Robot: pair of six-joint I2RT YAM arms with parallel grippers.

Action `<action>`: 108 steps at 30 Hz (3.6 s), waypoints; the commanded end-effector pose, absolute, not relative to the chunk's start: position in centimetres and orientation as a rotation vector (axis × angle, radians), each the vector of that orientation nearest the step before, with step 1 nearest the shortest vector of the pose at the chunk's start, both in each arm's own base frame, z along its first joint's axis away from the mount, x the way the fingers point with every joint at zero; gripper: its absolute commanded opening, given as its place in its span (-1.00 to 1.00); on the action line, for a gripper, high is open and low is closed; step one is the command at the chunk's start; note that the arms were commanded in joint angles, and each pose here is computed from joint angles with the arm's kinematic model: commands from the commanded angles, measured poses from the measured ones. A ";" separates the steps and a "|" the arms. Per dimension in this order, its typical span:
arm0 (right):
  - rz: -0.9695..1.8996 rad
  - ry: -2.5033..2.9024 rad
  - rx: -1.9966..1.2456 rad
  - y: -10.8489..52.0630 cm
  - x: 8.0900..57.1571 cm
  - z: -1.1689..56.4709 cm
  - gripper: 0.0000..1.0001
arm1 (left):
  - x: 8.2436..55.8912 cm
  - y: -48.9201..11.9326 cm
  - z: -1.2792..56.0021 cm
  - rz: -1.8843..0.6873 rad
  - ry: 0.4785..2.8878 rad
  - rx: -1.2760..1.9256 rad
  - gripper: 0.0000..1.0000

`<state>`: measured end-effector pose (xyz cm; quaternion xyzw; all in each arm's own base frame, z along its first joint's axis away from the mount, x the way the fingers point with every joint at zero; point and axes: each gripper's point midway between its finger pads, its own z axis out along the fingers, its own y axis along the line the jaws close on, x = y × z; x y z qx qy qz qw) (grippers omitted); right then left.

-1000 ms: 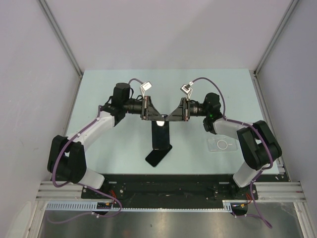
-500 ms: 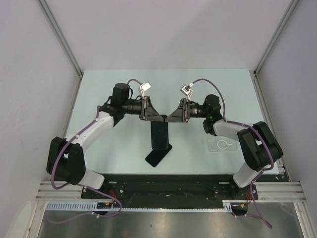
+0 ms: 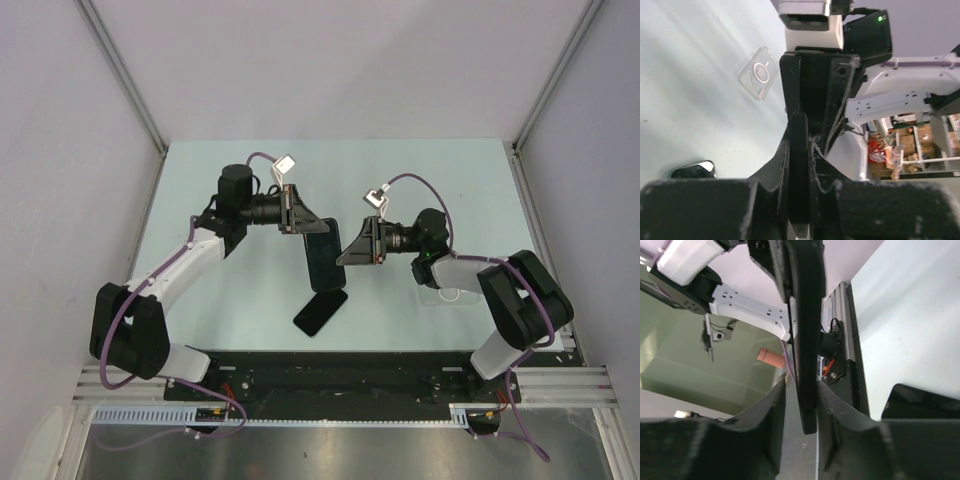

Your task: Put the phone into the phone case

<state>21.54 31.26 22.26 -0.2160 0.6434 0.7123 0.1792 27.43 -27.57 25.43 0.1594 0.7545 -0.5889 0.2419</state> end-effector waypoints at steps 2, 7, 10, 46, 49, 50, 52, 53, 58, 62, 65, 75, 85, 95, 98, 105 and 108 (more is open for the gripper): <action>2.037 1.718 -0.623 31.3 21.5 23.4 -0.60 | 27.4 -27.4 28.0 -1.615 1.964 0.433 -1.00; 2.101 1.655 -0.603 30.7 21.3 24.3 -1.00 | 27.0 -27.1 28.2 -1.612 1.964 0.431 -0.89; 2.101 1.674 -0.557 29.8 22.2 23.9 -1.00 | 27.2 -25.9 27.7 -1.587 1.987 0.398 -0.56; 2.002 1.716 -0.545 30.0 23.2 23.2 -0.89 | 26.6 -26.6 23.4 -1.647 2.056 0.374 -0.74; 1.905 1.725 -0.556 29.8 23.8 23.0 -0.54 | 26.3 -26.6 23.5 -1.644 2.047 0.410 -1.00; 1.892 1.795 -0.513 29.7 24.0 22.2 -0.42 | 26.2 -26.6 23.6 -1.645 2.041 0.426 -1.00; 1.819 1.775 -0.514 29.2 24.5 23.0 -0.15 | 25.6 -26.5 23.7 -1.660 2.040 0.459 -1.00; 1.788 1.795 -0.512 29.0 24.7 22.7 -0.07 | 25.5 -26.5 23.8 -1.661 2.036 0.477 -1.00; 1.777 1.763 -0.489 28.1 25.9 24.3 0.11 | 24.1 -26.5 24.4 -1.718 2.013 0.561 -1.00; 1.784 1.734 -0.506 28.1 26.7 25.3 0.11 | 23.3 -26.9 24.7 -1.743 2.004 0.610 -1.00; 1.786 1.715 -0.532 28.3 27.1 26.2 0.13 | 23.2 -27.0 24.5 -1.736 2.020 0.622 -1.00; 1.728 1.771 -0.566 29.7 28.0 25.2 0.07 | 23.3 -27.2 24.6 -1.734 2.029 0.621 -1.00; 1.649 1.819 -0.596 30.2 27.8 24.6 -0.59 | 24.4 -27.2 23.5 -1.657 2.079 0.569 -1.00; 1.447 1.933 -0.486 30.9 29.4 23.1 -0.88 | 27.1 -26.8 19.2 -1.469 2.304 0.429 -1.00; 1.461 1.943 -0.451 30.2 29.8 23.4 -0.52 | 27.1 -27.0 19.6 -1.496 2.292 0.443 -1.00; 1.557 1.944 -0.518 30.4 28.5 23.3 -0.16 | 27.4 -27.5 20.9 -1.550 2.235 0.445 -1.00; 1.497 1.988 -0.481 30.0 28.9 22.2 0.13 | 28.1 -27.3 20.5 -1.526 2.257 0.417 -1.00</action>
